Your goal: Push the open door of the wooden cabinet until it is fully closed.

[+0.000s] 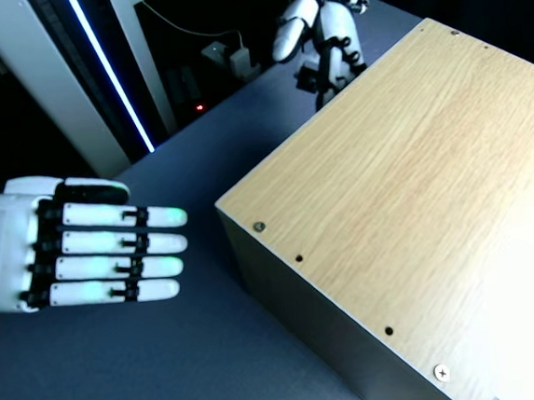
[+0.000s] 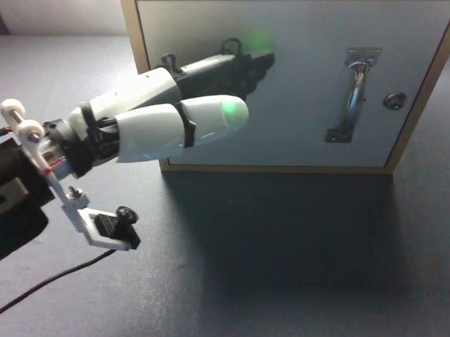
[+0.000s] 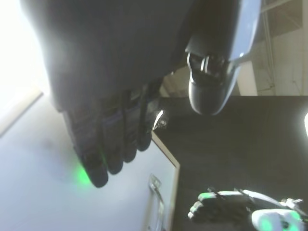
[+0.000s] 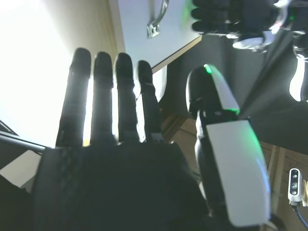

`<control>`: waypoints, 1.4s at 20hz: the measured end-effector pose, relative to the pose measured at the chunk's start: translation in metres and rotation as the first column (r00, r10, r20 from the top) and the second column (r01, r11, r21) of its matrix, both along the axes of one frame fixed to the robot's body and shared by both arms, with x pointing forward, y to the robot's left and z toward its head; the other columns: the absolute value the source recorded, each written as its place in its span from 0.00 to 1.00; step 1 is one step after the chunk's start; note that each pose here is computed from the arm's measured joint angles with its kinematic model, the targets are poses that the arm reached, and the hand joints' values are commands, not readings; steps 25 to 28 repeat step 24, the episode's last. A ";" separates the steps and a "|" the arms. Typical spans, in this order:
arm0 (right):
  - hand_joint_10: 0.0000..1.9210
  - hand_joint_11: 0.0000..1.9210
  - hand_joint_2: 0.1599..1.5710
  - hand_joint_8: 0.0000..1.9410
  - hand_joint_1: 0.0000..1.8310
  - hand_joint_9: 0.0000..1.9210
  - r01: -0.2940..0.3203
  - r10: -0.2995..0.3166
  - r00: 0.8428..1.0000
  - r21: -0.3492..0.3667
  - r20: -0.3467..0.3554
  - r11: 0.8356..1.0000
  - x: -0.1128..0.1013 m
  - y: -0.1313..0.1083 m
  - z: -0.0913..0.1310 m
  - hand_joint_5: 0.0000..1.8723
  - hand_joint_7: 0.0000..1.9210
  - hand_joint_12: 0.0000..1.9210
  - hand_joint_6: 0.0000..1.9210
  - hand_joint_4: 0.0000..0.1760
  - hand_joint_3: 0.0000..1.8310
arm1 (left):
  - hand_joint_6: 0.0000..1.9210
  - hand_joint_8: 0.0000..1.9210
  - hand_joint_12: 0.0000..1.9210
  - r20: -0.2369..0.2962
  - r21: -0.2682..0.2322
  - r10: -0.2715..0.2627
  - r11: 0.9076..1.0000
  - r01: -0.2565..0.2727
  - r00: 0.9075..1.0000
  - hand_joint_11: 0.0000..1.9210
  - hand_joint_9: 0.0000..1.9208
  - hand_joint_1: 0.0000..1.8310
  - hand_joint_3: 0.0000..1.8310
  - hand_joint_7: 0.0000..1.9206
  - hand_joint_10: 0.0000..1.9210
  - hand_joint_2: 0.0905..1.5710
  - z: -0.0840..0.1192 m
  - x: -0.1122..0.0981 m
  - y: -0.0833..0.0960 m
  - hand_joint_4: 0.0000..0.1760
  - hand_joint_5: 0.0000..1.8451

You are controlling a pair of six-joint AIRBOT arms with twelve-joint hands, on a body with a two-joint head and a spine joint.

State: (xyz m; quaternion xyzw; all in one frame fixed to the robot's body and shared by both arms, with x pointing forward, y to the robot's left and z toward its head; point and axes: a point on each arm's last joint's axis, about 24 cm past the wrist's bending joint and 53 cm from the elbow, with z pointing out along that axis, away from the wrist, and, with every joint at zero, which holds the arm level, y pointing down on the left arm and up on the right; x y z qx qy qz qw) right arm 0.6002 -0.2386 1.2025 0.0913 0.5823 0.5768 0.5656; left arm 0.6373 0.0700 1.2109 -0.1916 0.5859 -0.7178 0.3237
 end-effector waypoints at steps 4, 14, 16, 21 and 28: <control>0.00 0.10 0.81 0.00 0.22 0.12 0.000 0.000 1.000 0.000 0.000 1.000 0.000 0.000 0.000 0.19 0.17 0.00 0.00 0.00 0.00 | 0.00 0.00 0.11 -0.021 -0.003 0.003 1.000 -0.003 1.000 0.09 0.10 0.10 0.00 0.09 0.00 0.93 -0.003 0.001 -0.003 0.00 0.09; 0.00 0.12 0.81 0.00 0.26 0.14 0.002 -0.002 1.000 0.006 0.000 1.000 0.000 0.000 0.000 0.20 0.18 0.01 0.00 0.00 0.00 | 0.00 0.00 0.33 0.015 -0.063 0.025 0.998 -0.024 1.000 0.00 0.13 0.02 0.00 0.13 0.00 0.93 0.011 -0.047 0.048 0.00 0.13; 0.01 0.13 0.80 0.00 0.26 0.15 0.001 -0.001 1.000 0.017 0.007 1.000 -0.001 0.000 0.003 0.20 0.19 0.02 0.00 0.00 0.00 | 0.00 0.00 0.30 -0.003 -0.070 0.069 0.995 -0.069 0.998 0.00 0.11 0.02 0.00 0.11 0.00 0.93 0.010 -0.046 0.066 0.00 0.11; 0.00 0.10 0.81 0.00 0.34 0.15 0.036 -0.042 0.997 0.082 0.067 0.996 -0.002 -0.012 0.022 0.21 0.19 0.01 0.00 0.00 0.00 | 0.00 0.01 0.26 -0.014 -0.114 0.221 0.969 -0.221 0.975 0.00 0.10 0.16 0.00 0.11 0.01 0.89 0.023 -0.040 0.121 0.00 0.11; 0.01 0.04 0.86 0.00 0.38 0.15 0.044 -0.055 0.994 0.113 0.098 0.993 -0.004 -0.017 0.031 0.19 0.18 0.28 0.00 0.00 0.00 | 0.00 0.00 0.00 0.009 -0.169 0.254 0.954 -0.249 0.967 0.00 0.03 0.11 0.00 0.07 0.00 0.89 0.032 -0.047 0.135 0.09 0.08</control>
